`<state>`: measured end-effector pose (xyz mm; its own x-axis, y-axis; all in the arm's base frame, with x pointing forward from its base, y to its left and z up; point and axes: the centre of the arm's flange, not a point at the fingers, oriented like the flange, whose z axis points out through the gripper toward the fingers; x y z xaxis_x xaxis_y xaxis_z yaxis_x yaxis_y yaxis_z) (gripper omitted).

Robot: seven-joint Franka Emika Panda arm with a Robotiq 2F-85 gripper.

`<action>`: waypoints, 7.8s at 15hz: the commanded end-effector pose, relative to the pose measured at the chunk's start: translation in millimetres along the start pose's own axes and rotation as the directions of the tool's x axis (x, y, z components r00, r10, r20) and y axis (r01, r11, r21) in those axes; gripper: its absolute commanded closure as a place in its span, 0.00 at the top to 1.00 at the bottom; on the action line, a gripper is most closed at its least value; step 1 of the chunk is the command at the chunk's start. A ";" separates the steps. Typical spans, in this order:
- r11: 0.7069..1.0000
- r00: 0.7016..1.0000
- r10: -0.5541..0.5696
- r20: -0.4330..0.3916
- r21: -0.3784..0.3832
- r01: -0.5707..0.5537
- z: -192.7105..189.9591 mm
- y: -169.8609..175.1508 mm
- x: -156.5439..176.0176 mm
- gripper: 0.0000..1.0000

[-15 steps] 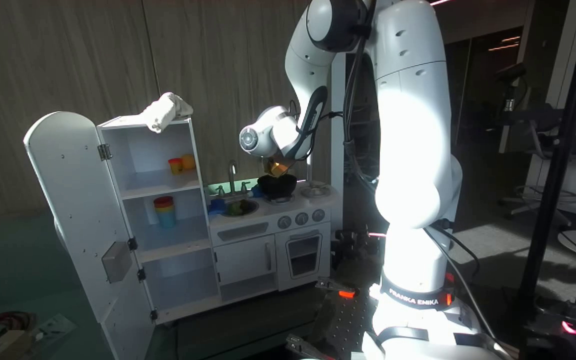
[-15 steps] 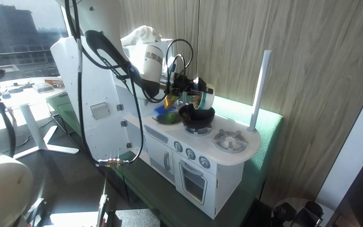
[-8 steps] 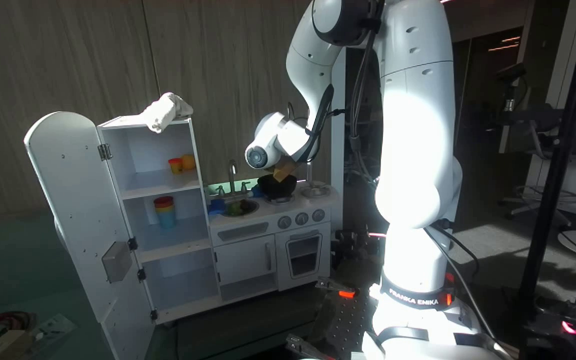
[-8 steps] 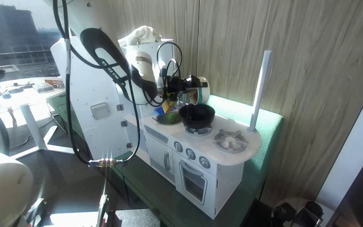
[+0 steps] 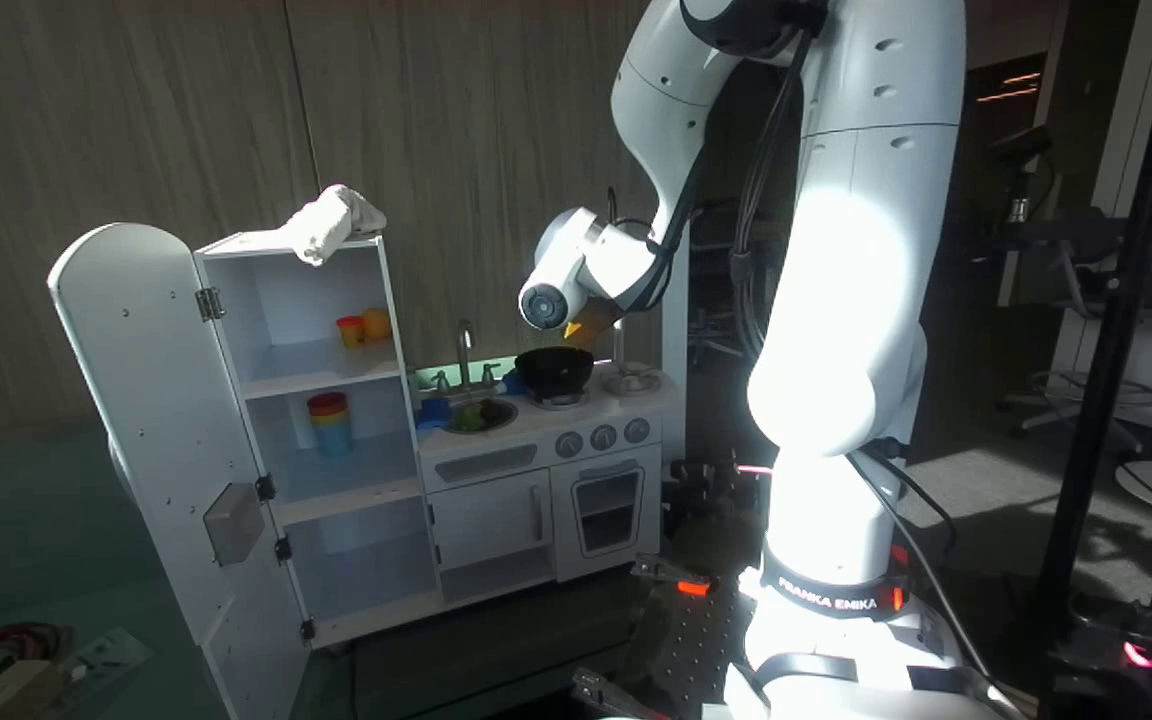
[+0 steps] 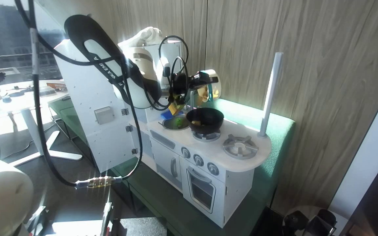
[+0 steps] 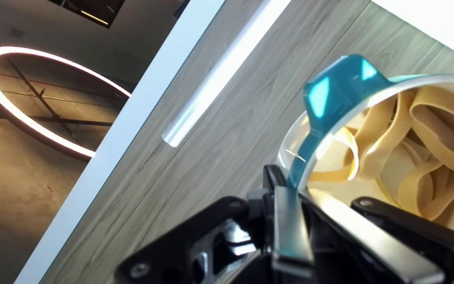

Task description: Pour the contents in the white pot into the bowl.

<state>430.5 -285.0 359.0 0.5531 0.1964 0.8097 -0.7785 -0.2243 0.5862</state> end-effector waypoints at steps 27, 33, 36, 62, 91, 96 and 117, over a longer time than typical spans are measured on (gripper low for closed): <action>0.991 0.942 0.099 -0.321 0.112 -0.066 6.6 -22.9 3.6 0.01; 0.998 0.967 0.052 -0.250 -0.027 -0.060 64.4 18.3 -26.6 0.01; 0.994 0.956 0.087 -0.278 -0.037 -0.102 65.0 29.5 -20.9 0.01; 0.869 0.726 0.319 0.609 0.118 -0.481 77.6 170.9 -5.0 0.02; 0.689 -0.148 0.082 0.986 -0.164 -0.706 212.8 227.6 -17.2 0.02; 0.736 -0.216 0.068 0.974 -0.195 -0.648 245.5 203.5 -52.9 0.02; 0.804 -0.274 -0.006 0.962 -0.158 -0.573 282.7 104.7 -131.3 0.02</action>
<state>353.5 -596.7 320.5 0.1442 -0.9684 -0.2033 -0.9895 -0.1430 -0.0203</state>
